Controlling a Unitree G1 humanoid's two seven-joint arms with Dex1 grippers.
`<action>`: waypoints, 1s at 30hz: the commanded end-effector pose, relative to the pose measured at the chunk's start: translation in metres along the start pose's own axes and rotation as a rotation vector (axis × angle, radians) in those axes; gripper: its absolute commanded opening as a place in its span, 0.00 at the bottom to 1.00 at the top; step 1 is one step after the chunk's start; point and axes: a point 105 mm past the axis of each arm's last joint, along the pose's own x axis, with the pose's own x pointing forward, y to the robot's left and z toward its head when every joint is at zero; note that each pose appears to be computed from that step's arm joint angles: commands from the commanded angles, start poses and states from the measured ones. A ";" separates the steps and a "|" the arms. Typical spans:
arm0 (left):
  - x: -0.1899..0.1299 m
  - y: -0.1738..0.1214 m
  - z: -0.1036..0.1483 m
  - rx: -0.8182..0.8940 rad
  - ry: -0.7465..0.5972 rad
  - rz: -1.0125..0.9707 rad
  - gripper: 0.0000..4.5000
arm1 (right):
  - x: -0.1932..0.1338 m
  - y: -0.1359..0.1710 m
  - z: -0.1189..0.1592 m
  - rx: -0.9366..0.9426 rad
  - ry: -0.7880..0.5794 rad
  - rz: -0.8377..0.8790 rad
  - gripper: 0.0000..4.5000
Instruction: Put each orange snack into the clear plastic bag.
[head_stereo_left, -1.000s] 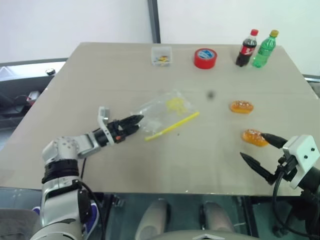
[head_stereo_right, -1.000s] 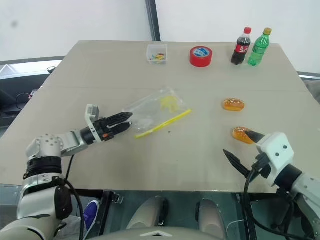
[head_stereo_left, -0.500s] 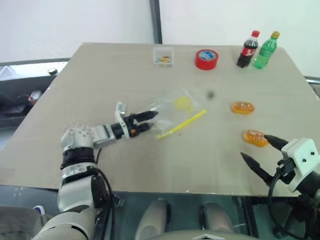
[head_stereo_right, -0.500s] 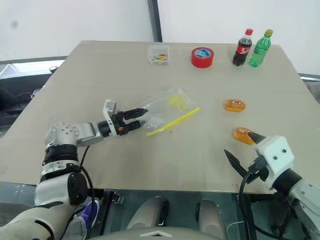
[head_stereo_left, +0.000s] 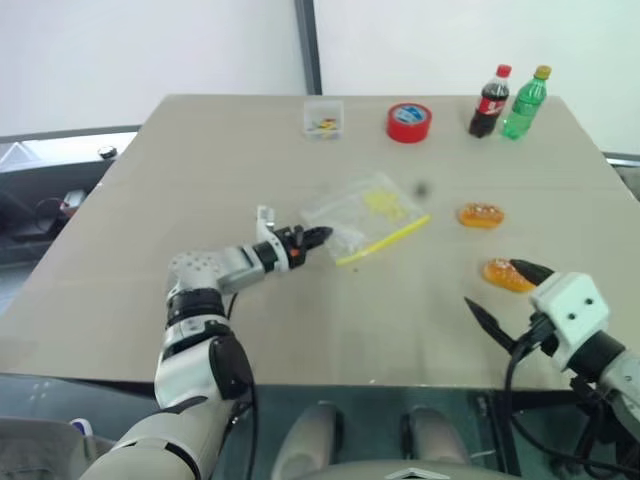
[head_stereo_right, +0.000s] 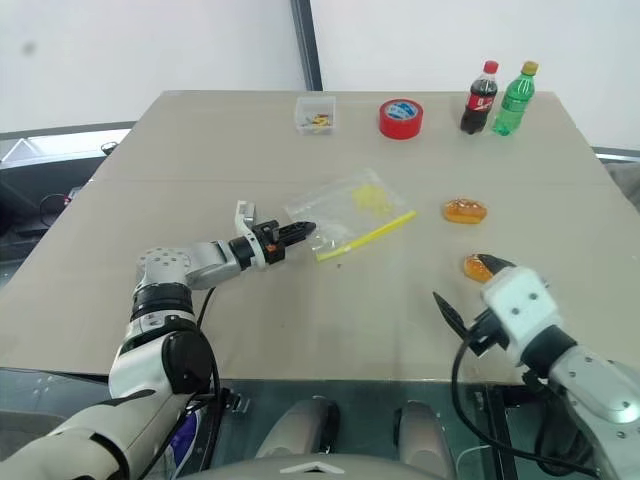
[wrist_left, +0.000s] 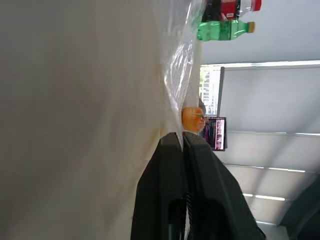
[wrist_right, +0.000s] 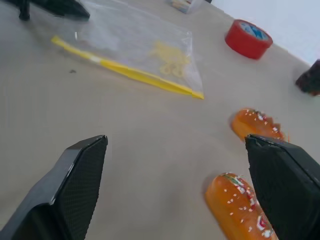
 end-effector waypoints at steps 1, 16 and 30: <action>0.003 -0.012 -0.011 -0.056 0.072 -0.042 0.01 | 0.024 0.001 0.002 -0.164 -0.032 -0.052 1.00; -0.013 -0.053 0.003 -0.033 0.047 -0.117 0.01 | 0.152 0.007 -0.001 -0.529 -0.075 -0.174 1.00; -0.024 -0.072 0.004 0.012 -0.025 -0.169 0.00 | 0.191 0.017 0.007 -0.485 -0.160 -0.118 0.15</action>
